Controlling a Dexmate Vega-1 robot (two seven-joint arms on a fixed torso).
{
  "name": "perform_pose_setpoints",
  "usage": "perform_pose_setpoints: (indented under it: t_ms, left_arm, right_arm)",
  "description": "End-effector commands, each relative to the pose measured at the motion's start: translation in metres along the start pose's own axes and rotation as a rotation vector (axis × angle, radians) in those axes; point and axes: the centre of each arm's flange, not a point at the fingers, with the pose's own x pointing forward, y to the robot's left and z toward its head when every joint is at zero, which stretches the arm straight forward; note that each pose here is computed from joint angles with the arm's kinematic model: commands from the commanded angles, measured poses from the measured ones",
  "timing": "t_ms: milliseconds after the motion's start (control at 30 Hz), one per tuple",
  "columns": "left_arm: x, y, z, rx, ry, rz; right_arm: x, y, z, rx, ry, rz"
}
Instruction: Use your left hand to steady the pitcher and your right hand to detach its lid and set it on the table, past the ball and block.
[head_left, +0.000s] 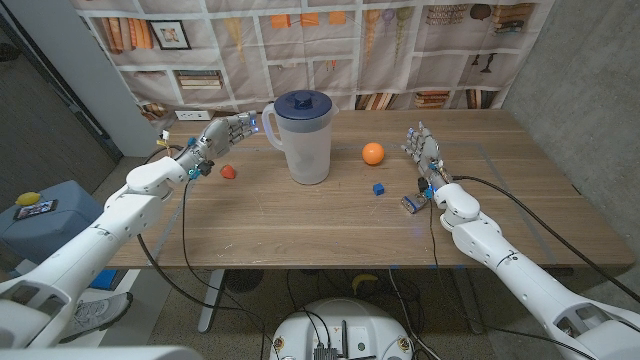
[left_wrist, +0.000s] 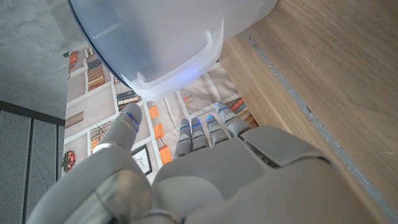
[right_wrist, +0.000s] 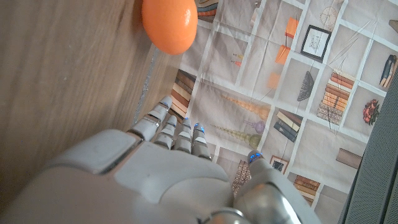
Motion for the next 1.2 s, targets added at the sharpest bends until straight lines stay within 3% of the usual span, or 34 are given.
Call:
perform_pose_setpoints:
  t_ms: [33,500,800,1200]
  left_arm:
    - [0.011,0.006,0.001,-0.038,-0.016,-0.074]
    - [0.015,0.018,0.002,-0.036,0.005,-0.112]
    - [0.022,0.018,0.001,-0.017,0.029,-0.151]
    - [0.021,0.02,0.001,0.011,0.05,-0.158]
  right_arm:
    - [0.002,0.003,-0.004,0.007,-0.004,0.006]
    - [0.002,0.0,-0.007,0.005,0.002,0.0]
    - [-0.001,-0.001,-0.011,0.013,-0.002,-0.007]
    - [-0.005,-0.002,-0.013,0.02,-0.01,-0.014]
